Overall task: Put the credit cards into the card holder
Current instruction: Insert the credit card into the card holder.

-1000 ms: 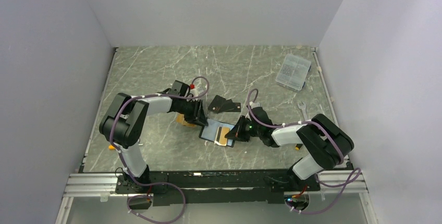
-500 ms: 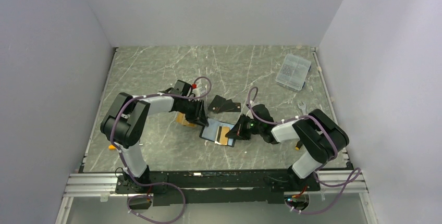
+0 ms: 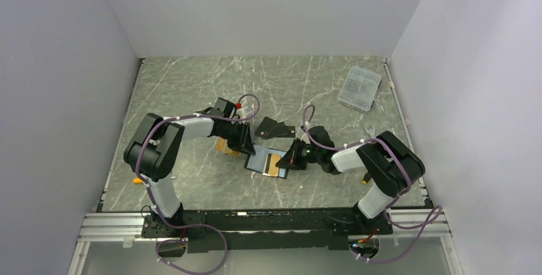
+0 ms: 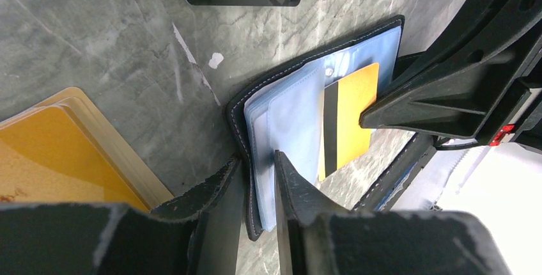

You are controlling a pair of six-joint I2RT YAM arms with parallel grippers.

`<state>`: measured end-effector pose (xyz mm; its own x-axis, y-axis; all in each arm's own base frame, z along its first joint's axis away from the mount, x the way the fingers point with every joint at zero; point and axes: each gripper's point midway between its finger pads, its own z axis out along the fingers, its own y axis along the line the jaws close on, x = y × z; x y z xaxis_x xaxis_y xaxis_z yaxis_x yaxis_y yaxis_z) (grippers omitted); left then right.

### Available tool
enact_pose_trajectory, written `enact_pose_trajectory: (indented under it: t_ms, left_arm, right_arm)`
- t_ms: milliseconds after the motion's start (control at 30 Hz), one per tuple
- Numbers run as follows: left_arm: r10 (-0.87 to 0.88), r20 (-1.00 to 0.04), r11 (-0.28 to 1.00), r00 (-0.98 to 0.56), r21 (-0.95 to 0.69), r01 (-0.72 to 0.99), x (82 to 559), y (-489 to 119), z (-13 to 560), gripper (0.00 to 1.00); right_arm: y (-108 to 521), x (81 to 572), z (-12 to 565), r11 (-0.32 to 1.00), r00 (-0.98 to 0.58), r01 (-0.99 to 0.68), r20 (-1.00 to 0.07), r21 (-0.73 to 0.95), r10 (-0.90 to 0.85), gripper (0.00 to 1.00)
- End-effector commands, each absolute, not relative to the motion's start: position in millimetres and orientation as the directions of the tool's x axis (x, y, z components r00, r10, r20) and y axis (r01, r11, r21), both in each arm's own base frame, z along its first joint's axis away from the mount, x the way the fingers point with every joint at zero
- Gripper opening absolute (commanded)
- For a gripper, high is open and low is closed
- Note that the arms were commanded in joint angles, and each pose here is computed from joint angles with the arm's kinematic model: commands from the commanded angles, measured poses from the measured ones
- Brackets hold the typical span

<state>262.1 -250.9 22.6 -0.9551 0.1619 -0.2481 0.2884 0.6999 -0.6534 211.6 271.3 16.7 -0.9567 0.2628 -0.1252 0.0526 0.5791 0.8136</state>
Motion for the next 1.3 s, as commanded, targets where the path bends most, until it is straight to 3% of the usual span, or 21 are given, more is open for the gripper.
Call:
enact_pose_trajectory:
  t_ms: [0,400,967,1267]
  left_arm:
    - [0.22,-0.23,0.705,-0.948,-0.634,0.318,251,-257,11,0.27]
    - [0.229,-0.226,0.704,-0.947,-0.633,0.322,249,-258,10,0.27]
    - [0.227,-0.224,0.708,-0.948,-0.631,0.319,247,-259,10,0.28]
    - [0.23,-0.23,0.705,-0.946,-0.63,0.325,247,-260,13,0.29]
  right_arm:
    - [255,241,-1,0.654,-0.906,0.061,-0.233,0.754,0.354,0.0]
    - [256,245,2,0.61,-0.89,0.069,-0.228,0.789,0.395,0.0]
    - [261,185,-16,0.616,-0.921,0.138,-0.128,0.776,0.368,0.0]
    - [275,197,-18,0.615,-0.931,0.115,-0.131,0.78,0.341,0.0]
